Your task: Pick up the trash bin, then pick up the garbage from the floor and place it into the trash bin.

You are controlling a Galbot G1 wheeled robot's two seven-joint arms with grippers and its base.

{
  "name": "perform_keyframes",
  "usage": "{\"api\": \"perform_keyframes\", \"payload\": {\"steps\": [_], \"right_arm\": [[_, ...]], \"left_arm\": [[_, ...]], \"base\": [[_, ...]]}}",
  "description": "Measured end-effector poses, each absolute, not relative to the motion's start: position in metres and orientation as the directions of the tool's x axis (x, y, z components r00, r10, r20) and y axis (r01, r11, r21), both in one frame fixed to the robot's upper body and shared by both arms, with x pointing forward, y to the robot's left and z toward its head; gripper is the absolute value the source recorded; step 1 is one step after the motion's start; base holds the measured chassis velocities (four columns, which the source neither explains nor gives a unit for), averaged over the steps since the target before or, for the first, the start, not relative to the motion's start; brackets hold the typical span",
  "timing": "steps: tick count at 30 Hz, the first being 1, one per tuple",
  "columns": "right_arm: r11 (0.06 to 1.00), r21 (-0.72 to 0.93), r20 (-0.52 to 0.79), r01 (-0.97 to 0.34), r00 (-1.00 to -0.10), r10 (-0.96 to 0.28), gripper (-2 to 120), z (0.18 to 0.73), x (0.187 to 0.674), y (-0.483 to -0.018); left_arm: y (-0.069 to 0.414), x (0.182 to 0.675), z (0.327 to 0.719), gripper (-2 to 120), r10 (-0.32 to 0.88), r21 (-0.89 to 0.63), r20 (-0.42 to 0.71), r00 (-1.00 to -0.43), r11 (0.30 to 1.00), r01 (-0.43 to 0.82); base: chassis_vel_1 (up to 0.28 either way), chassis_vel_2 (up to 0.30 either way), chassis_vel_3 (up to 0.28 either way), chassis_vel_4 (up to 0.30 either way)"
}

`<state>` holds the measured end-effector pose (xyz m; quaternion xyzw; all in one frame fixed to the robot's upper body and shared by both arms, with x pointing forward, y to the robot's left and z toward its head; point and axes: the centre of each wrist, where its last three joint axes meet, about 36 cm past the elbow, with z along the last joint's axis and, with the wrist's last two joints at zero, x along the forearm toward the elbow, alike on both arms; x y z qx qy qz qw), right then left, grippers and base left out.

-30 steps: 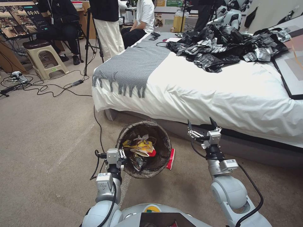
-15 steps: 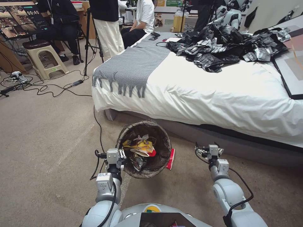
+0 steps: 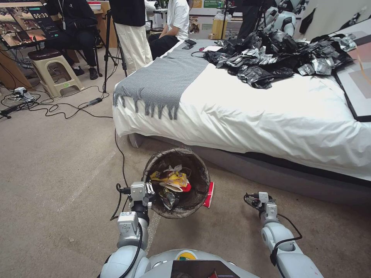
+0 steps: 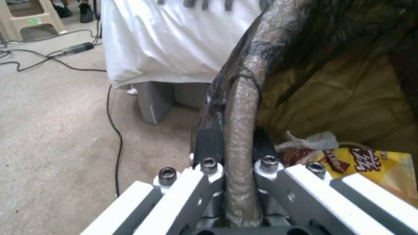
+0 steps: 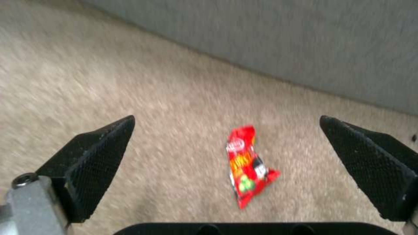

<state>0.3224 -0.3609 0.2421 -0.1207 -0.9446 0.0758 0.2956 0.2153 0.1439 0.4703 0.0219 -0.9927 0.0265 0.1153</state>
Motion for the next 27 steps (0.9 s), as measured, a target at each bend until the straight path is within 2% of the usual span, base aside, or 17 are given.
{"api": "perform_keyframes", "payload": {"steps": [16, 21, 27], "right_arm": [[0.953, -0.250, 0.563, 0.172, -0.775, 0.288, 100, 0.214, 0.334, -0.389], [0.955, -0.245, 0.568, 0.169, -0.773, 0.283, 95, 0.207, 0.344, -0.393], [0.954, -0.246, 0.586, 0.169, -0.758, 0.285, 93, 0.195, 0.352, -0.396]], "left_arm": [[0.144, 0.215, 0.470, 0, -0.038, -0.047, 0.230, -0.972, 0.998, -0.050], [0.144, 0.215, 0.470, 0, -0.038, -0.047, 0.230, -0.972, 0.998, -0.050], [0.144, 0.215, 0.470, 0, -0.038, -0.047, 0.230, -0.972, 0.998, -0.050]], "base": [[0.000, 0.000, 0.000, 0.000], [0.000, 0.000, 0.000, 0.000], [0.000, 0.000, 0.000, 0.000]]}}
